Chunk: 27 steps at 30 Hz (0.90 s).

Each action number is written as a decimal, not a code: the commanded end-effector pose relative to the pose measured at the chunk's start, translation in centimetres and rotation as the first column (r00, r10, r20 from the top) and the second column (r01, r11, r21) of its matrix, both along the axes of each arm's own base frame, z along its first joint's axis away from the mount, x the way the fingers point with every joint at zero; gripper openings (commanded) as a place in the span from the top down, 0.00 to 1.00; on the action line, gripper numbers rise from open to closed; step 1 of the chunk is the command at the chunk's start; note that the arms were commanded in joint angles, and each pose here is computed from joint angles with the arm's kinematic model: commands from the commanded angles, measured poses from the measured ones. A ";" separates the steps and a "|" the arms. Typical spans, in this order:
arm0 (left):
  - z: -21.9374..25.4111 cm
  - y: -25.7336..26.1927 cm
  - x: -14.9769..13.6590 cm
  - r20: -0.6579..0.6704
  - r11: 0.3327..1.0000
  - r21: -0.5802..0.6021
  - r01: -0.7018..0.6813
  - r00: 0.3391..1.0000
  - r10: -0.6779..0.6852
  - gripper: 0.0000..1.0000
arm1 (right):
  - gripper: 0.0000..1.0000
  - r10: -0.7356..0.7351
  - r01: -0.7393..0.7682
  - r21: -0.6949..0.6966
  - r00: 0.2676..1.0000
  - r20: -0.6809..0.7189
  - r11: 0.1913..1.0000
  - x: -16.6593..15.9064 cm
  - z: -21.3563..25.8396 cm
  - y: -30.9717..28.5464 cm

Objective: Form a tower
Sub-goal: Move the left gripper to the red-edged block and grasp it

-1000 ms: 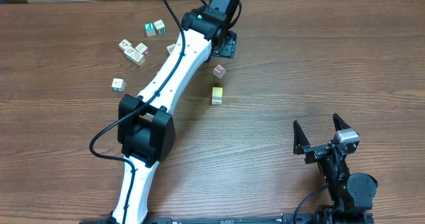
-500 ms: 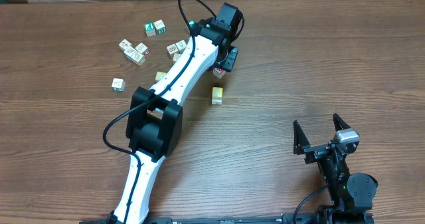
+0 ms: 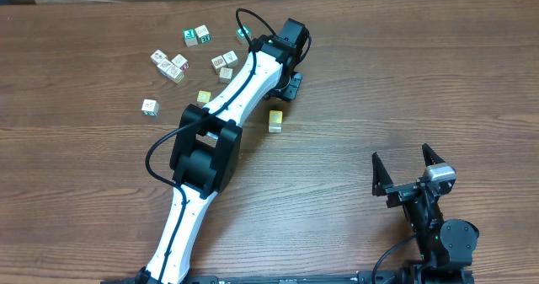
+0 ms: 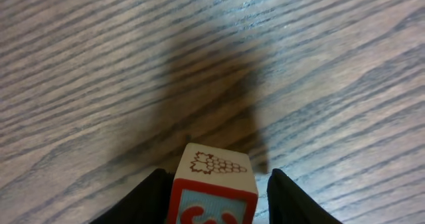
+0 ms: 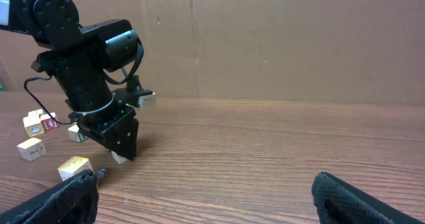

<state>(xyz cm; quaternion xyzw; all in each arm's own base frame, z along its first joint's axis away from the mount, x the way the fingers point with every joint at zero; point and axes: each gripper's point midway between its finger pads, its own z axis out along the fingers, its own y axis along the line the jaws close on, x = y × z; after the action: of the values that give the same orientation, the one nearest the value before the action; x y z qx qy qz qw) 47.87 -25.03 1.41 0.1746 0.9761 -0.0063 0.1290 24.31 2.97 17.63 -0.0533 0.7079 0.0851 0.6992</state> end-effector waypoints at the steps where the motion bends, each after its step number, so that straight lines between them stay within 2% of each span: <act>1: -0.4 -0.4 -0.2 -0.007 1.000 -0.005 0.022 1.000 -0.022 0.55 | 0.00 -0.006 0.006 0.002 1.000 0.003 1.000 0.0 -0.2 -0.1; 7: 0.5 -0.5 0.3 0.012 1.000 -0.003 0.020 1.000 -0.019 0.56 | 0.00 -0.006 0.006 0.002 1.000 0.003 1.000 0.0 -0.2 -0.1; 12: 1.3 -0.5 0.4 0.017 1.000 -0.005 0.019 1.000 -0.019 0.61 | 0.00 -0.006 0.006 0.002 1.000 0.003 1.000 0.0 -0.2 -0.1; 20: 1.2 -0.2 0.2 0.011 1.000 0.010 0.016 1.000 -0.017 0.61 | 0.00 -0.006 0.006 0.002 1.000 0.003 1.000 0.0 -0.2 -0.1; 27: 1.2 -0.1 0.0 0.001 1.000 0.016 0.017 1.000 -0.017 0.75 | 0.00 -0.006 0.006 0.002 1.000 0.003 1.000 0.0 -0.2 -0.1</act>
<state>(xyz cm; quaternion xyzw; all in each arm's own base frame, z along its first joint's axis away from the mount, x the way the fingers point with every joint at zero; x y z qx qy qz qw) 47.69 -24.87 2.22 0.1766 0.9765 -0.0028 0.1235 24.31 2.97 17.62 -0.0534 0.7080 0.0849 0.6990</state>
